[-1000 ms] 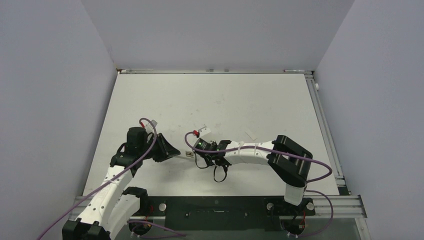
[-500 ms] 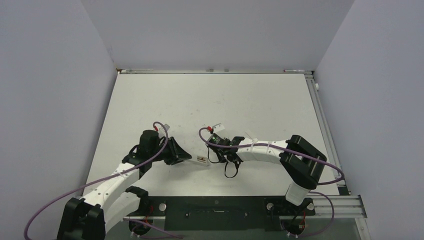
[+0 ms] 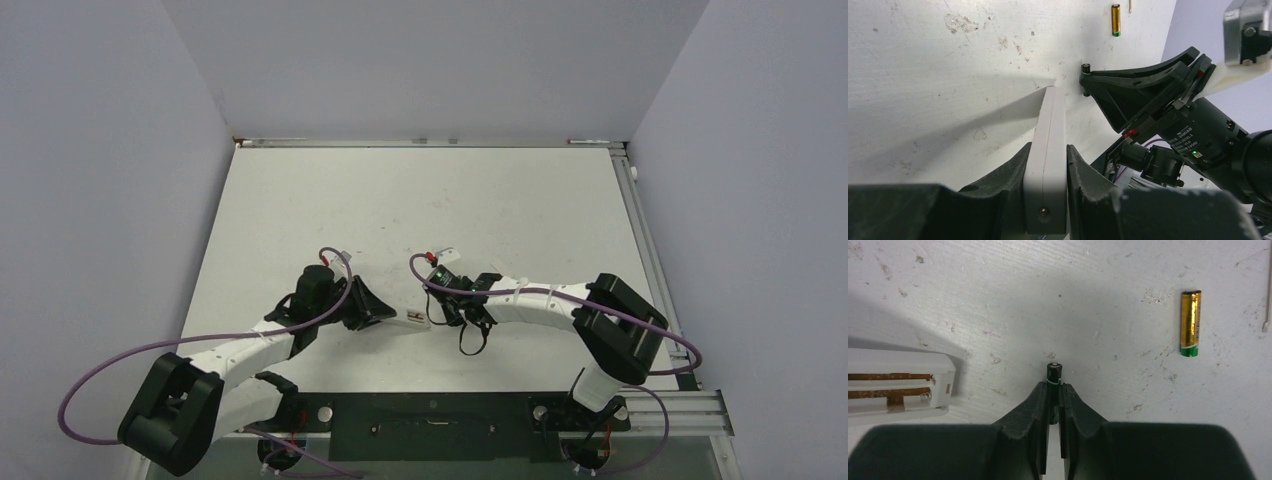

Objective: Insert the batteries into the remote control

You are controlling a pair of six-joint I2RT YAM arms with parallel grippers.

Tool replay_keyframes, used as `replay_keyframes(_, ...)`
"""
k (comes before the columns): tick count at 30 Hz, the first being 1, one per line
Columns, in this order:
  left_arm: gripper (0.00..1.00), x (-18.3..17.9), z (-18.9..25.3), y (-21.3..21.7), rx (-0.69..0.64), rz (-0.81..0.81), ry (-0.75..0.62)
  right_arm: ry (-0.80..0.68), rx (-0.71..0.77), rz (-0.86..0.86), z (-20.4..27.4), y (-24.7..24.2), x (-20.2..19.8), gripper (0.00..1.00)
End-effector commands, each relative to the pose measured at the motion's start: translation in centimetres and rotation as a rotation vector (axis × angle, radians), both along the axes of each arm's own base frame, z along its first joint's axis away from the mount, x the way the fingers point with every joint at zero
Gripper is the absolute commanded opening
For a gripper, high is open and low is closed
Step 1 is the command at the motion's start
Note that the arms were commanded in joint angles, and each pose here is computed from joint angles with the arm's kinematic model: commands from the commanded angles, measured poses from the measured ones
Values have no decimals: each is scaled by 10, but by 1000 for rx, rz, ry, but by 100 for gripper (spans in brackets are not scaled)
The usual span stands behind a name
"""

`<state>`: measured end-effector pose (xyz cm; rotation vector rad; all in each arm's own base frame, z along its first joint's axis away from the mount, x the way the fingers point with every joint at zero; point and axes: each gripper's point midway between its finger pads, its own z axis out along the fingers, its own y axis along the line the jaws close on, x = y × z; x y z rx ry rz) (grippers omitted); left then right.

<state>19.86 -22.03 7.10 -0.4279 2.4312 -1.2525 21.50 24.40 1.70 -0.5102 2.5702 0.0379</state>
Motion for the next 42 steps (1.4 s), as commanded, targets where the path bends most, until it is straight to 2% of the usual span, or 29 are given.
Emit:
replay_keyframes(1,0,13,7,-11,-49,15,-69,-21,41,-9,14,1,4,9)
replay_keyframes(2,0,12,4,-11,-48,13,-63,-22,42,-10,15,1,5,9)
replay_keyframes(6,11,9,-7,-15,-40,-1,-46,-28,48,-22,18,-1,6,9)
replay_keyframes(9,24,5,-16,-17,-27,-16,-28,-31,56,-29,21,-2,7,9)
replay_keyframes(12,44,4,-24,-16,-13,-24,-18,-34,58,-33,24,-4,7,9)
replay_keyframes(18,63,-1,-36,-11,34,-32,3,-42,76,-41,31,-5,7,9)
replay_keyframes(33,77,-3,-42,19,296,-62,18,-52,183,-52,52,2,2,9)
replay_keyframes(42,80,-1,-34,28,363,-34,11,-57,318,-56,67,15,-4,9)
